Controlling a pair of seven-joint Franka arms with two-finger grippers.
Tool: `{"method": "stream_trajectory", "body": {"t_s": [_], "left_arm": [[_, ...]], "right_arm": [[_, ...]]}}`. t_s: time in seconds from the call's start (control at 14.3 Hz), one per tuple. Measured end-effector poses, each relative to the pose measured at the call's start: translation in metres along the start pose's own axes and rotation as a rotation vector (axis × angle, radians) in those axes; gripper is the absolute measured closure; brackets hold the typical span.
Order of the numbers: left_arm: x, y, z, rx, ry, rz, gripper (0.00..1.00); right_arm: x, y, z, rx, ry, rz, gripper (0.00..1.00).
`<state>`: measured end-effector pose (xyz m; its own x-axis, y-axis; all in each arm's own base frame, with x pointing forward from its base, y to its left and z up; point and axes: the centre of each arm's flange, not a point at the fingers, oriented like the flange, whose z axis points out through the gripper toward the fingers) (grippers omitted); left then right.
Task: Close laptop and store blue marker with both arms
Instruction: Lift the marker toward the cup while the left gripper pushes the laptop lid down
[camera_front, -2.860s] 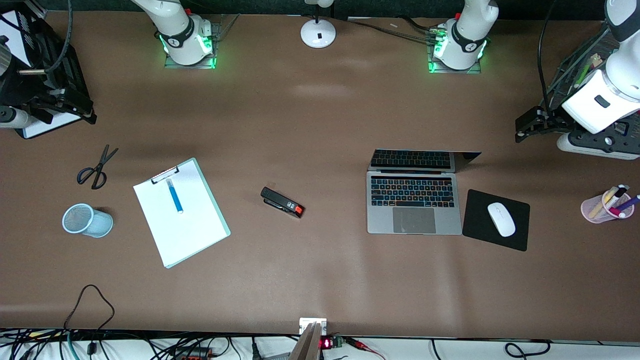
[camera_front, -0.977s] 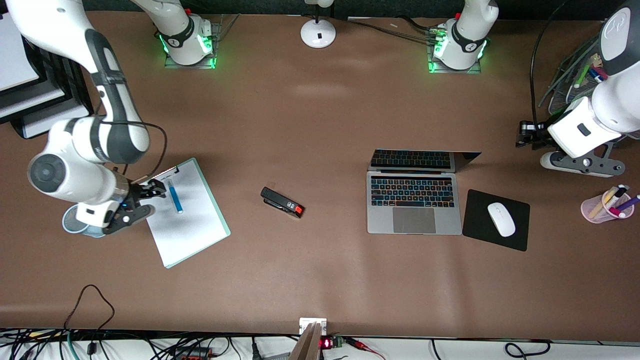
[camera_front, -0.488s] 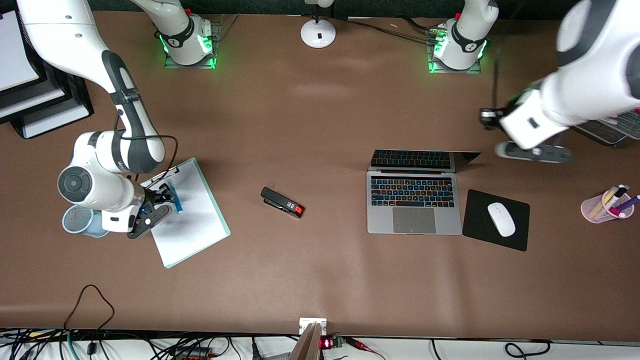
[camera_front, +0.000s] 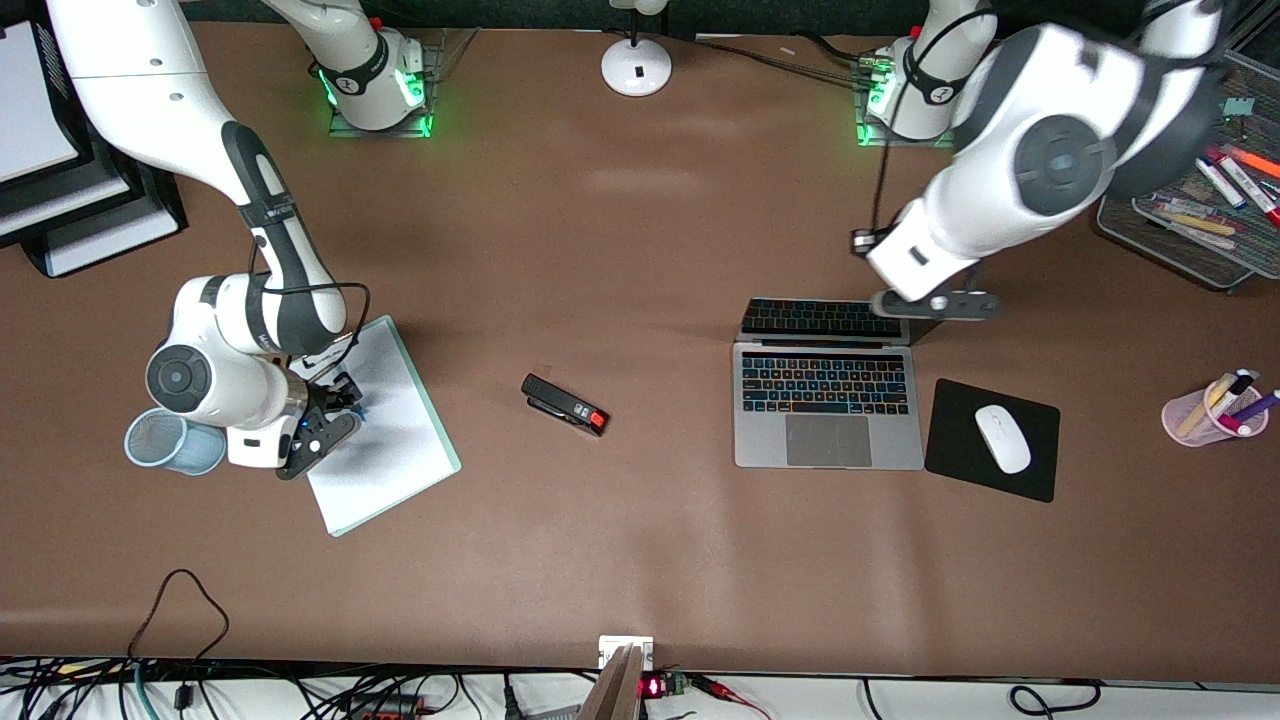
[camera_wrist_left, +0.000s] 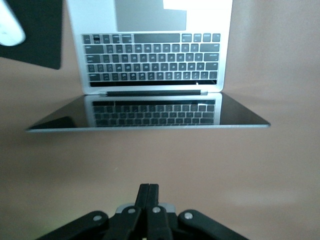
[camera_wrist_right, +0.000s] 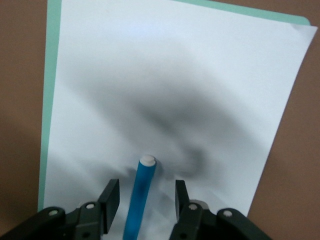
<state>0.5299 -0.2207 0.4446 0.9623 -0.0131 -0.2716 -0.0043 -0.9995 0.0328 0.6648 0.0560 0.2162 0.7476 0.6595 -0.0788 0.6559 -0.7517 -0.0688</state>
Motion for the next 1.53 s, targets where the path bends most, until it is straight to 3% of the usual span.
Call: {"method": "stream_trajectory", "body": {"t_s": [0.28,0.49,0.7,1.19,1.33,1.53], "left_arm": [[-0.009,0.003,0.069,0.009,0.019,-0.003,0.99],[-0.031,0.007,0.076,0.033,0.025,0.013,0.99],[-0.035,0.006,0.086,0.026,0.073,0.014,0.99],[0.018,-0.026,0.107,0.052,0.279,0.048,0.99],[0.034,-0.031,0.098,0.056,0.329,0.063,0.99],[0.073,-0.053,0.077,0.032,0.370,0.084,0.99]], "right_arm": [[0.004,-0.004,0.008,0.000,0.001,-0.009,0.50],[0.007,-0.005,0.017,-0.004,0.007,-0.012,0.53],[0.008,-0.007,0.026,-0.005,0.006,-0.015,0.55],[0.009,-0.006,0.030,-0.006,0.008,-0.014,0.64],[0.009,-0.006,0.030,-0.006,0.009,-0.013,0.81],[0.010,-0.004,0.027,-0.008,0.017,0.003,0.83]]}}
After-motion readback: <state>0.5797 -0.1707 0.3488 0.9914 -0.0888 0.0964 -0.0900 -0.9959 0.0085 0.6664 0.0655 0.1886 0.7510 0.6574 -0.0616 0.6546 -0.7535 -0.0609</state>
